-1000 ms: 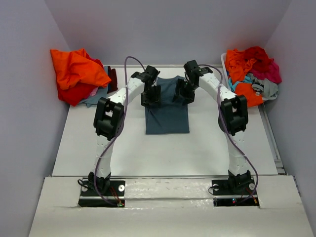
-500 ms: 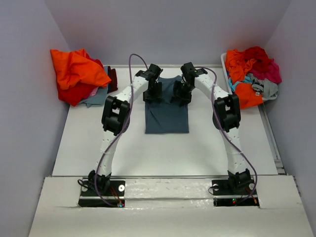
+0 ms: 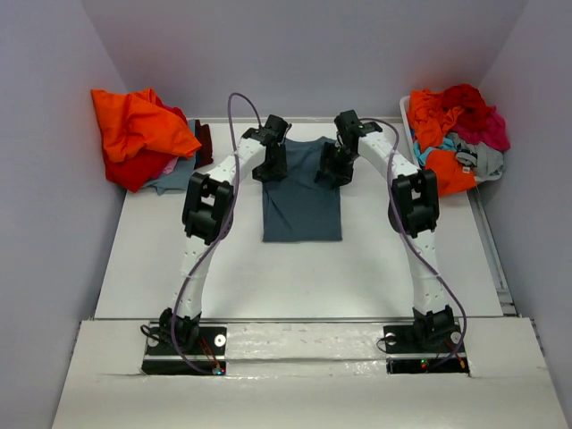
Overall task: Fold and stack the t-shirts
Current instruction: Fold the tshirt
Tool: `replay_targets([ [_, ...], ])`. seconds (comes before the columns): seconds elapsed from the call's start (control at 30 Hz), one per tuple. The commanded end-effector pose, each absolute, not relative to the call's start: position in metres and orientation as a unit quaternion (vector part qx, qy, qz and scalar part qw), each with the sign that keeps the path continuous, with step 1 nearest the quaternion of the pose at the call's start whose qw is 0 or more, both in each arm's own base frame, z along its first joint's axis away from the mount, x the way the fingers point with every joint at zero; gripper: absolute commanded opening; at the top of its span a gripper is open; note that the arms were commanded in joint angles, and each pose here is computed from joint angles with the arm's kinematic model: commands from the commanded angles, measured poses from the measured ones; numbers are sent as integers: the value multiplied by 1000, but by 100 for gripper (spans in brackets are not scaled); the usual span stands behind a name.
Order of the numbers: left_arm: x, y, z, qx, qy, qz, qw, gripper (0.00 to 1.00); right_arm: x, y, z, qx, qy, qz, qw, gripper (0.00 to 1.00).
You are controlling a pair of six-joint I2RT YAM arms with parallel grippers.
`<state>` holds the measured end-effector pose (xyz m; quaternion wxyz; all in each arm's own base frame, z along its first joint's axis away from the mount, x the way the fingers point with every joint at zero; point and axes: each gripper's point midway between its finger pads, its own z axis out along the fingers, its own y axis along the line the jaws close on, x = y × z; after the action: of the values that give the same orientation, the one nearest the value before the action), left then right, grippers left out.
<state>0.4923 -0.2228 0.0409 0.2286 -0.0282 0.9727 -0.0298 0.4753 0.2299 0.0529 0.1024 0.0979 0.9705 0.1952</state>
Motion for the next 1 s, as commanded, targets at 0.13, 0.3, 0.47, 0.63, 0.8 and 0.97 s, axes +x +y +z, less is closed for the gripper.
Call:
replay_targets([
  [0.13, 497, -215, 77, -54, 962, -35, 266, 67, 522, 195, 69, 129, 958, 192, 168, 66],
  [0.3, 488, -208, 86, -55, 960, -30, 271, 67, 524, 195, 84, 125, 956, 195, 177, 66],
  [0.47, 478, -200, 108, -73, 953, -31, 291, 67, 508, 191, 100, 112, 956, 198, 184, 66],
  [0.63, 453, -190, 117, -91, 953, -35, 287, 66, 476, 185, 109, 97, 962, 195, 162, 66],
  [0.8, 420, -198, 122, -81, 955, -48, 280, 66, 450, 177, 137, 95, 956, 201, 191, 66],
  [0.97, 371, -215, 102, -51, 969, -76, 231, 66, 418, 182, 128, 92, 957, 229, 155, 66],
])
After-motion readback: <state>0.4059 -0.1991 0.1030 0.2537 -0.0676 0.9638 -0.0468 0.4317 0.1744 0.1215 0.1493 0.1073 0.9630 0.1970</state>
